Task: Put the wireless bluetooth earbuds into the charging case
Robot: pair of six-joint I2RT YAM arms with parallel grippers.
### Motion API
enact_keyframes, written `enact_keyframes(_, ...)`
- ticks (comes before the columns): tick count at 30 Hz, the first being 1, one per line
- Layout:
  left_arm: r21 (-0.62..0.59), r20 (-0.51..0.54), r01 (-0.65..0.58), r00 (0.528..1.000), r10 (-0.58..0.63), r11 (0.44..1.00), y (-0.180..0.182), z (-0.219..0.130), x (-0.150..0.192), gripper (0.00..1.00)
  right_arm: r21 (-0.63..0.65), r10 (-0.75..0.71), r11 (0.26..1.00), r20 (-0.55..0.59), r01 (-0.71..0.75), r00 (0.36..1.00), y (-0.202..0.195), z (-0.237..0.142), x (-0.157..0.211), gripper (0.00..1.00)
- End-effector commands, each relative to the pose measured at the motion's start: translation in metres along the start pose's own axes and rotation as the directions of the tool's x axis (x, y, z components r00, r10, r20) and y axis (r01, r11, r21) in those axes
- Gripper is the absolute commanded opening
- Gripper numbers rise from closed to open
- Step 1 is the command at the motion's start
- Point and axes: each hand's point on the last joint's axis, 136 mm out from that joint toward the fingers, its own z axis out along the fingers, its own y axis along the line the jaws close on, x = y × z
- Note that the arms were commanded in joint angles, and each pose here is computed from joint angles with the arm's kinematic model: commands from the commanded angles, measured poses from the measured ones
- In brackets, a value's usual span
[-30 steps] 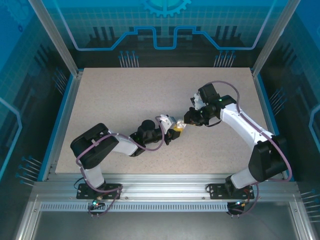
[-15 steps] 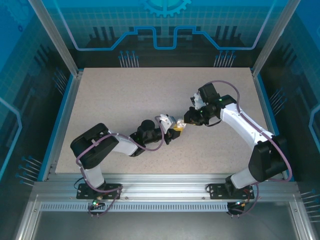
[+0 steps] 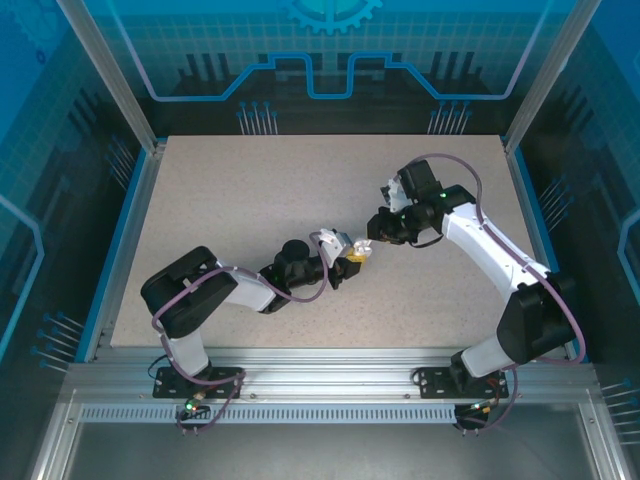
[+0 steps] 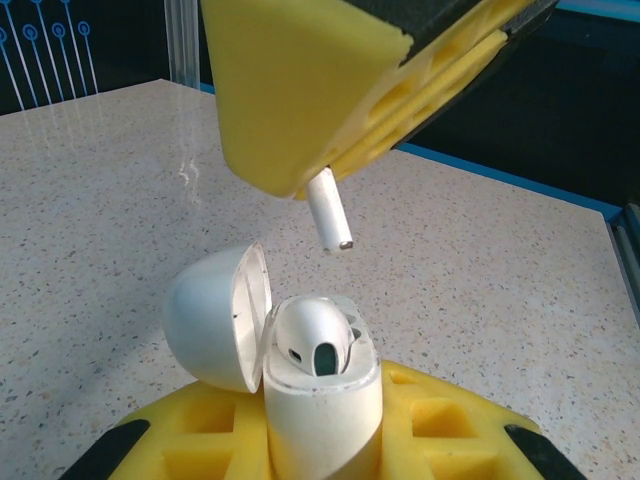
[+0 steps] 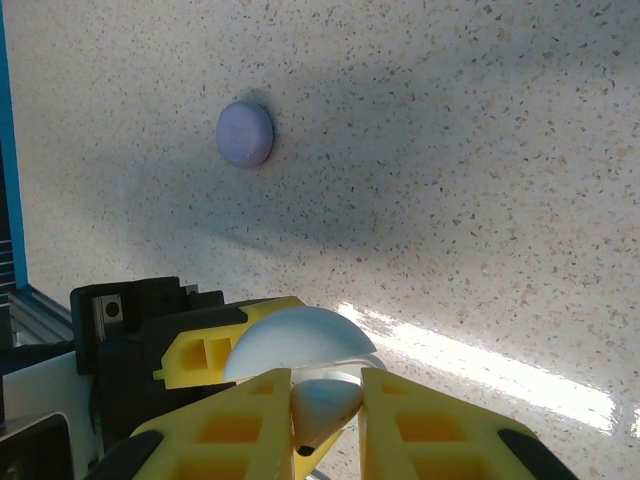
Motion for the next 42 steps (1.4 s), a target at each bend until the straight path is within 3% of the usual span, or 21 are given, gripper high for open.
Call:
enact_keyframes(1, 0.038, 0.056, -0.008, 0.998, 0.006, 0.999, -0.009, -0.002, -0.016, 0.12, 0.007, -0.005, 1.000, -0.006, 0.005, 1.000, -0.001, 0.000, 0.000, 0.20)
enact_keyframes(28, 0.027, 0.099, -0.018, 0.995, 0.015, 0.999, -0.008, -0.002, -0.029, 0.12, 0.050, -0.033, 0.998, -0.088, 0.038, 0.996, -0.005, 0.017, 0.026, 0.20)
enact_keyframes(42, 0.023, 0.121, -0.007, 0.993, 0.004, 1.000, -0.007, -0.001, -0.036, 0.12, 0.071, -0.067, 0.995, -0.041, 0.070, 0.997, -0.004, 0.014, 0.024, 0.19)
